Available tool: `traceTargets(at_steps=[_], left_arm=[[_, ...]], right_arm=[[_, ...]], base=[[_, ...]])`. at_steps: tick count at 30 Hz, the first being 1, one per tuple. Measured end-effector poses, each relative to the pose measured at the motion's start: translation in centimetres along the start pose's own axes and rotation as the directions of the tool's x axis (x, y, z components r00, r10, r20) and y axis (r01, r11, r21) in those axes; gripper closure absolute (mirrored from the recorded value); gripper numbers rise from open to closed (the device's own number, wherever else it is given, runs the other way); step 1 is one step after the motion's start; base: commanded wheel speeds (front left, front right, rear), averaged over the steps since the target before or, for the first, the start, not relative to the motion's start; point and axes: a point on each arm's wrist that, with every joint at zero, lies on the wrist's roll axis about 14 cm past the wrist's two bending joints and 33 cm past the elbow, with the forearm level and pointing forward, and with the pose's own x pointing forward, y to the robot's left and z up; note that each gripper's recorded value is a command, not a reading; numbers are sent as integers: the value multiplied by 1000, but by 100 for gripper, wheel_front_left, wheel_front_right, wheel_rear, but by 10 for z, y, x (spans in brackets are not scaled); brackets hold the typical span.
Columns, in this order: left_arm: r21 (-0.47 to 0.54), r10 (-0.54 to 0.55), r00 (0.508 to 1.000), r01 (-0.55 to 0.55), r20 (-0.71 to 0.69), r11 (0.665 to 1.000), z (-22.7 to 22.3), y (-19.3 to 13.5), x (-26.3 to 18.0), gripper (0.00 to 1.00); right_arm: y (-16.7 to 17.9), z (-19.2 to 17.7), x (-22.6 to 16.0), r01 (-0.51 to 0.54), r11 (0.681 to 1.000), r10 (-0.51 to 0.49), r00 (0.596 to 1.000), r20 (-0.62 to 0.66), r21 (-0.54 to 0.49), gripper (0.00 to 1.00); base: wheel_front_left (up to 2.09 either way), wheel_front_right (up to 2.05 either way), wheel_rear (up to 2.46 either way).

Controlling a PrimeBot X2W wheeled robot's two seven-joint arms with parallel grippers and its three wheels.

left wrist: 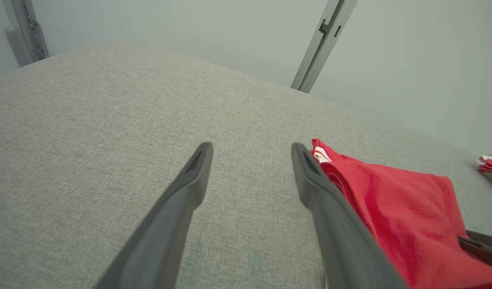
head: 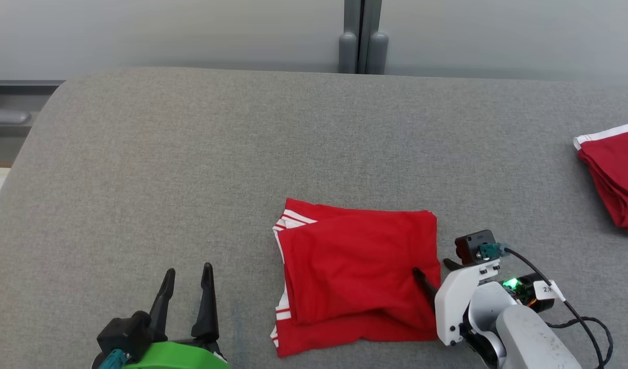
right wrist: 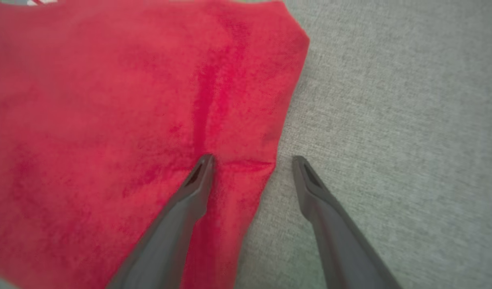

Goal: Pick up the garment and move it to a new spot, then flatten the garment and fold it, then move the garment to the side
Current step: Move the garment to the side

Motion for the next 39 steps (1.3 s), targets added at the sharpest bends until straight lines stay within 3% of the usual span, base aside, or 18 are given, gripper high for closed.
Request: traceTargets(at_steps=[3, 4, 5, 7, 14, 20, 29, 39], left_arm=[[1, 3, 1000, -3, -6, 1000, -2, 1, 3, 0], [1, 2, 1000, -2, -9, 1000, -2, 1, 4, 0], [2, -1, 1000, 1, -13, 1000, -4, 0, 5, 0], [3, -10, 1000, 10, -16, 1000, -4, -3, 10, 0], [13, -74, 997, 75, -23, 997, -6, -21, 30, 0], [21, -164, 986, 165, -33, 986, -11, -49, 48, 0], [8, -354, 933, 355, -68, 935, -27, -112, 70, 0], [-27, -522, 844, 523, -126, 852, -56, -175, 79, 0]], right_arm=[[4, 0, 6, -19, 1000, 19, 1000, -18, 7, 0], [4, 1, 8, -23, 1000, 23, 1000, -18, 4, 51], [5, 2, 10, -27, 1000, 27, 999, -19, 2, 58], [7, 4, 13, -38, 999, 38, 999, -20, -5, 98], [-1, 25, 18, -24, 999, 25, 999, 40, -36, 100], [-55, 54, 0, 112, 989, -100, 988, 119, -97, 100], [-154, 87, -75, 371, 917, -340, 919, 199, -149, 100], [-204, 82, -138, 520, 847, -494, 847, 199, -109, 100]], base=[[0, 0, 0], [0, 0, 0], [0, 0, 0], [0, 0, 0], [0, 0, 0], [0, 0, 0], [0, 0, 0], [0, 0, 0]])
